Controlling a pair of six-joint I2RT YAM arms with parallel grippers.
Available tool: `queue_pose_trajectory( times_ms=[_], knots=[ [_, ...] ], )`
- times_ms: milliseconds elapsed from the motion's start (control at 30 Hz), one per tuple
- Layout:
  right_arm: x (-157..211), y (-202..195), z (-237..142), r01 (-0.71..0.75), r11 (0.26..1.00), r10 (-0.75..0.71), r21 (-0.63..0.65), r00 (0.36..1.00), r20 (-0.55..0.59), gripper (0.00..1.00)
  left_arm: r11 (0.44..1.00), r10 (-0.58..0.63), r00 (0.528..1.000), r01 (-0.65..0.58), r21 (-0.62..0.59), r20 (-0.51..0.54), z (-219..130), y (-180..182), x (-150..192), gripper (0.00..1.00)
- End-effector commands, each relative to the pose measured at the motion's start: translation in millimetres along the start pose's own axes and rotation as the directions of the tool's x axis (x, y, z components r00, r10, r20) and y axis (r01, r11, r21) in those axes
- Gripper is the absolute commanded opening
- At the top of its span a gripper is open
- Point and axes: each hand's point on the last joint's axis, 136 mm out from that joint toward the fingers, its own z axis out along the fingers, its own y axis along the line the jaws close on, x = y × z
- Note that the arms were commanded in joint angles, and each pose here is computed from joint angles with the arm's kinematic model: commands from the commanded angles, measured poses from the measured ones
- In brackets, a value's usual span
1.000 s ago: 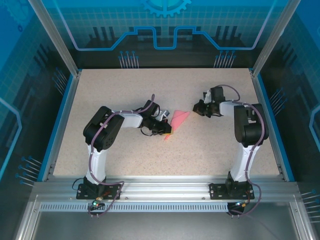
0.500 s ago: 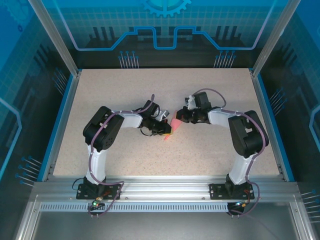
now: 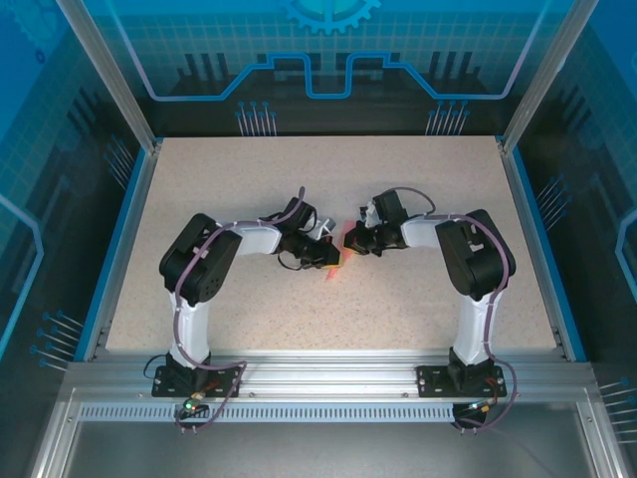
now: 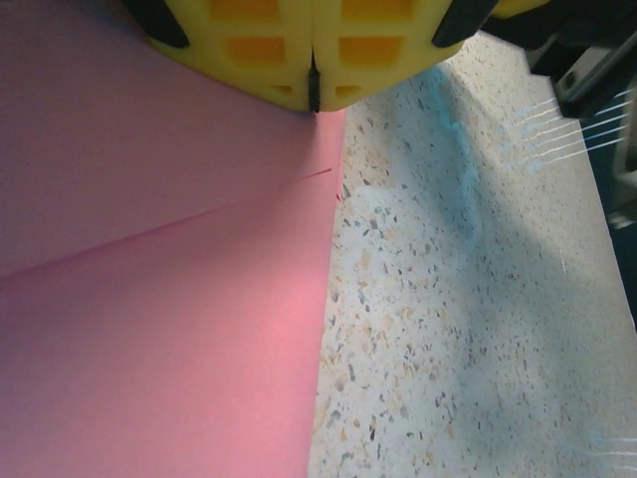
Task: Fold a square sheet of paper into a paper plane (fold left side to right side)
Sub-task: Fold the wing for the fifth time at the center of the table.
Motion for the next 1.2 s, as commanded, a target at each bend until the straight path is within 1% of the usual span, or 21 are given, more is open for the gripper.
queue_pose_trajectory(
  times_ms=[0,133,333,600,867,1000,1167],
  knots=[
    [14.4,-28.1,7.4,-0.036,0.992,0.041,0.120,0.998,-0.047,0.04,0.999,0.003,1.000,-0.003,0.033,-0.002,-17.0,-18.1,4.9,0.01],
    [14.9,-29.0,6.8,-0.031,0.991,0.038,0.128,0.998,-0.048,0.04,0.999,-0.005,1.000,0.006,0.049,-0.024,-18.0,-19.9,10.9,0.00],
    [15.2,-31.1,5.8,-0.023,0.989,0.032,0.148,0.998,-0.057,0.04,0.999,-0.025,0.998,0.027,0.022,-0.056,-10.0,-4.2,20.8,0.02],
    [17.2,-34.4,4.5,-0.013,0.985,0.025,0.175,0.997,-0.067,0.04,0.999,-0.038,0.997,0.039,0.005,-0.069,-2.7,6.3,21.5,0.02],
    [18.5,-38.4,5.5,-0.014,0.981,0.030,0.193,0.997,-0.077,0.03,0.999,-0.025,0.997,0.027,0.026,-0.067,-2.8,2.0,20.9,0.02],
    [19.0,-39.9,4.9,-0.011,0.979,0.028,0.203,0.996,-0.079,0.04,0.999,-0.001,0.998,0.004,0.048,-0.064,-4.0,-7.1,20.6,0.02],
    [19.4,-40.3,5.2,-0.010,0.979,0.027,0.205,0.996,-0.083,0.03,0.999,0.013,0.996,-0.010,0.031,-0.089,2.2,-7.2,25.5,0.03]
  ],
)
